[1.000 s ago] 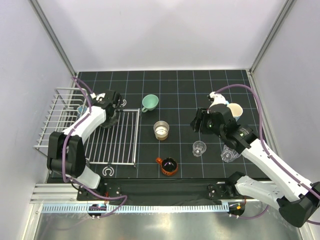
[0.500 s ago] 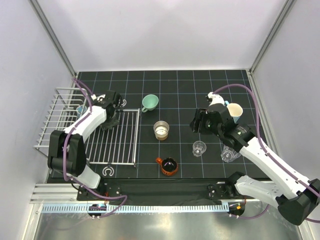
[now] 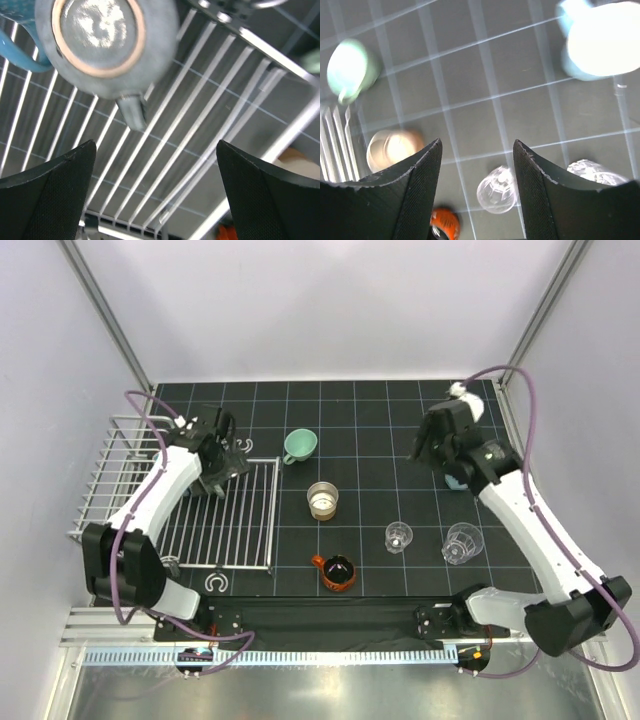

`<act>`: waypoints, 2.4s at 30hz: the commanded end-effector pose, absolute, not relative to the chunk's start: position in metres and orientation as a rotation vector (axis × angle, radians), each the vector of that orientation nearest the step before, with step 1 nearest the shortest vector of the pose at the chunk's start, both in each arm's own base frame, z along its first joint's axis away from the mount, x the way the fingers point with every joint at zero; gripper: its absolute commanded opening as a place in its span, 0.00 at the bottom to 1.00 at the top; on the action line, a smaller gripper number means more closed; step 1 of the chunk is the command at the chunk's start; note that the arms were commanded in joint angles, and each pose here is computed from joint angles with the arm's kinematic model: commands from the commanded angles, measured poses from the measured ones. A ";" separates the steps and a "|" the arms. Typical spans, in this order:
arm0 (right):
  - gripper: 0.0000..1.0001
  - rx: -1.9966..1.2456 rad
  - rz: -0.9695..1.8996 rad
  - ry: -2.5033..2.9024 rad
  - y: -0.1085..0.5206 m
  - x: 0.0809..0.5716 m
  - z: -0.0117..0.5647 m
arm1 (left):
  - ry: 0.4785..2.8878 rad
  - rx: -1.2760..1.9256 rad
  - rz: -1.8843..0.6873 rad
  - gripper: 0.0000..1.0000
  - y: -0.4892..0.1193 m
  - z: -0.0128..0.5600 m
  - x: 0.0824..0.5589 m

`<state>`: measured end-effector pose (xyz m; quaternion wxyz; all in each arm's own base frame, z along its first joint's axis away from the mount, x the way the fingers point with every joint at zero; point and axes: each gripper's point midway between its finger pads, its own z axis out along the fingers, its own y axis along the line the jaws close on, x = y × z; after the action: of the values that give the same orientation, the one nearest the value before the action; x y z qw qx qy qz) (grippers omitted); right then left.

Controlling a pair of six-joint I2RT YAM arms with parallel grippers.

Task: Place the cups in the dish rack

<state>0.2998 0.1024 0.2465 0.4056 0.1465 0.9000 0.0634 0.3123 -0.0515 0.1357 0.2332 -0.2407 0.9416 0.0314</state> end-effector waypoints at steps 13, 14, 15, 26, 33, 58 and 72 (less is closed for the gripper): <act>0.59 1.155 0.137 2.238 -0.052 0.321 0.198 | 2.518 -0.422 -0.757 0.88 -0.152 0.241 0.265; 0.59 1.173 0.118 2.239 -0.056 0.320 0.195 | 2.510 -0.405 -0.769 0.88 -0.154 0.243 0.263; 0.59 1.190 0.098 2.244 -0.061 0.320 0.191 | 2.499 -0.394 -0.780 0.88 -0.154 0.245 0.261; 0.56 1.226 0.097 2.308 -0.083 0.346 0.144 | 2.418 -0.217 -0.991 0.83 -0.179 0.280 0.244; 0.53 1.239 0.160 2.383 -0.075 0.354 0.108 | 2.394 -0.213 -1.051 0.83 -0.184 0.296 0.239; 0.04 0.596 0.325 2.305 0.011 0.378 0.203 | 2.415 -0.291 -1.380 0.78 -0.226 0.325 0.228; 0.04 -0.179 0.828 1.717 0.172 0.317 0.363 | 2.332 -0.376 -1.836 0.86 -0.273 0.375 0.222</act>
<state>0.3257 0.1436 0.3103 0.4933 0.0115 0.8201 0.2897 0.2288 -0.2575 0.3351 0.0999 -0.1415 0.8182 -0.5483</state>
